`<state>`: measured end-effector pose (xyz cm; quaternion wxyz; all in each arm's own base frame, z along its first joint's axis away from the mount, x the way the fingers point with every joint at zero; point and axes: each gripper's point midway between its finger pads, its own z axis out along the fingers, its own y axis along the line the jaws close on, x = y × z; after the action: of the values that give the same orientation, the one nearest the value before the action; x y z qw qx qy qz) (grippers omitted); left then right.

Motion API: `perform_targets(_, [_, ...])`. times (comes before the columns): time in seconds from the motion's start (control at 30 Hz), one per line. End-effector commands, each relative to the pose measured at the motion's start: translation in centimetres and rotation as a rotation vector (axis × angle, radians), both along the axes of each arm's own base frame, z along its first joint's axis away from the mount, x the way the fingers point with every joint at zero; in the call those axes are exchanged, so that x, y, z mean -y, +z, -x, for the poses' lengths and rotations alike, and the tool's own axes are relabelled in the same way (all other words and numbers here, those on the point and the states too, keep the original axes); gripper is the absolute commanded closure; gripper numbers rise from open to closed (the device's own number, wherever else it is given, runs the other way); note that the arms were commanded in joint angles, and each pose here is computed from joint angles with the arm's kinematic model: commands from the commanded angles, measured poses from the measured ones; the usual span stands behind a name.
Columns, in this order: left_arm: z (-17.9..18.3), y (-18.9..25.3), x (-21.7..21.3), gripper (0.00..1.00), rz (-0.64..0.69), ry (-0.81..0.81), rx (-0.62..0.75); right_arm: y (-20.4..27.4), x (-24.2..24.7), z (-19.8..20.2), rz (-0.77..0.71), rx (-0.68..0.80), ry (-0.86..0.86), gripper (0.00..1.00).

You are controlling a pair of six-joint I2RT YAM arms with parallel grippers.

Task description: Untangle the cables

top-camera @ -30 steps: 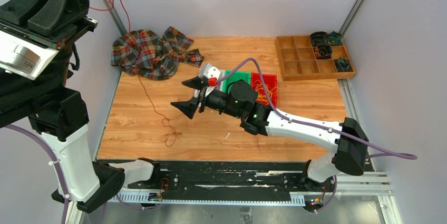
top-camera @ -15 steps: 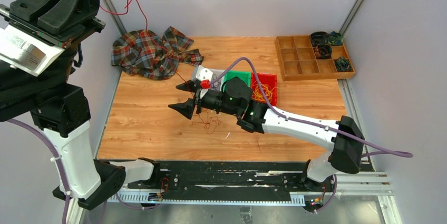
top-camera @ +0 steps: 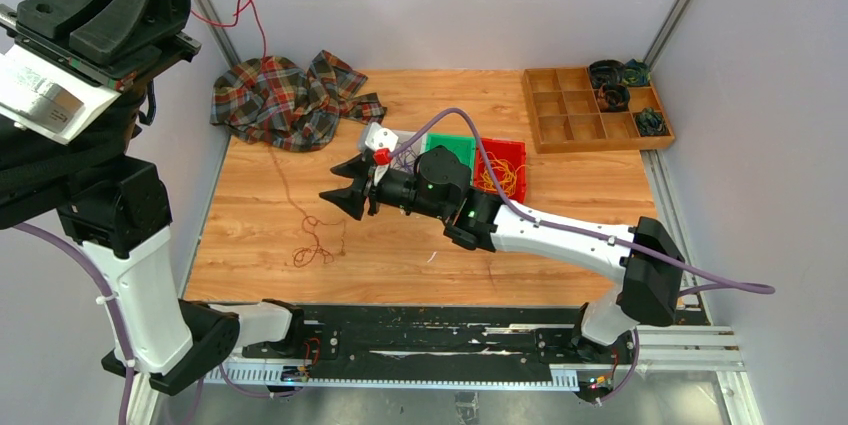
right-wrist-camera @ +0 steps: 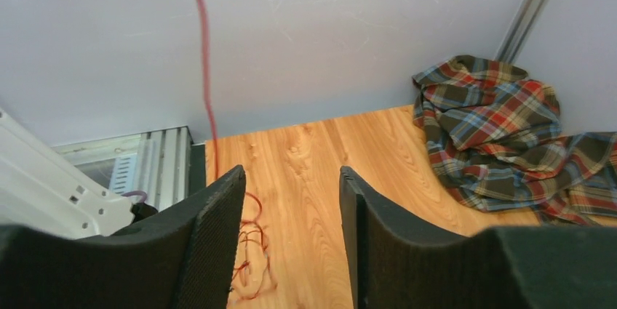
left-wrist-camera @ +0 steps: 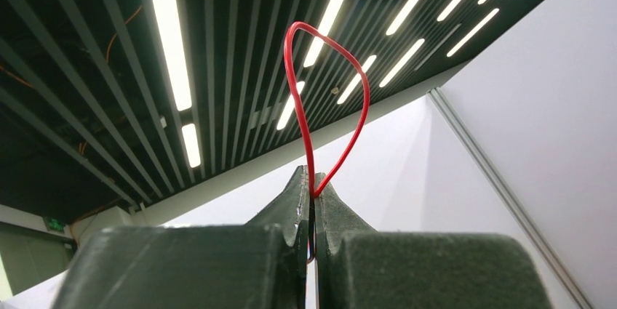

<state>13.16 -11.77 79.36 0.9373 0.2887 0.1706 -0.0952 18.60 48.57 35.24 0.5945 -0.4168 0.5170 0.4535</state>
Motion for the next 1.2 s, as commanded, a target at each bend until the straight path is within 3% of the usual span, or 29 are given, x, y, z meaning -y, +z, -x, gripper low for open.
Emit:
perform_targets(0.0, [0.8, 0.3, -0.1, 1.0, 0.002, -0.009, 0.018, 1.4, -0.3, 0.9, -0.052, -0.011, 0.058, 0.45])
perform_targets(0.27, [0.6, 0.1, 0.0, 0.99, -0.006, 0.0, 0.019, 2.5, -0.4, 4.1, -0.076, -0.01, 0.175, 0.25])
perform_targets(0.5, [0.8, 0.3, -0.1, 0.99, -0.003, -0.002, 0.026, 0.9, -1.4, 3.6, -0.012, -0.024, 0.162, 0.23])
perform_targets(0.67, [1.1, 0.4, -0.1, 1.0, -0.003, -0.005, 0.031, -0.8, -1.2, 1.2, 0.014, -0.101, 0.105, 0.43])
perform_targets(0.83, [1.1, 0.5, 0.1, 1.0, -0.004, -0.02, 0.027, -3.9, -0.5, -0.3, 0.039, -0.169, 0.065, 0.52])
perform_targets(1.17, [1.8, 1.6, -0.2, 0.99, 0.013, -0.022, 0.063, -13.2, 0.1, -1.6, 0.173, -0.263, -0.027, 0.81])
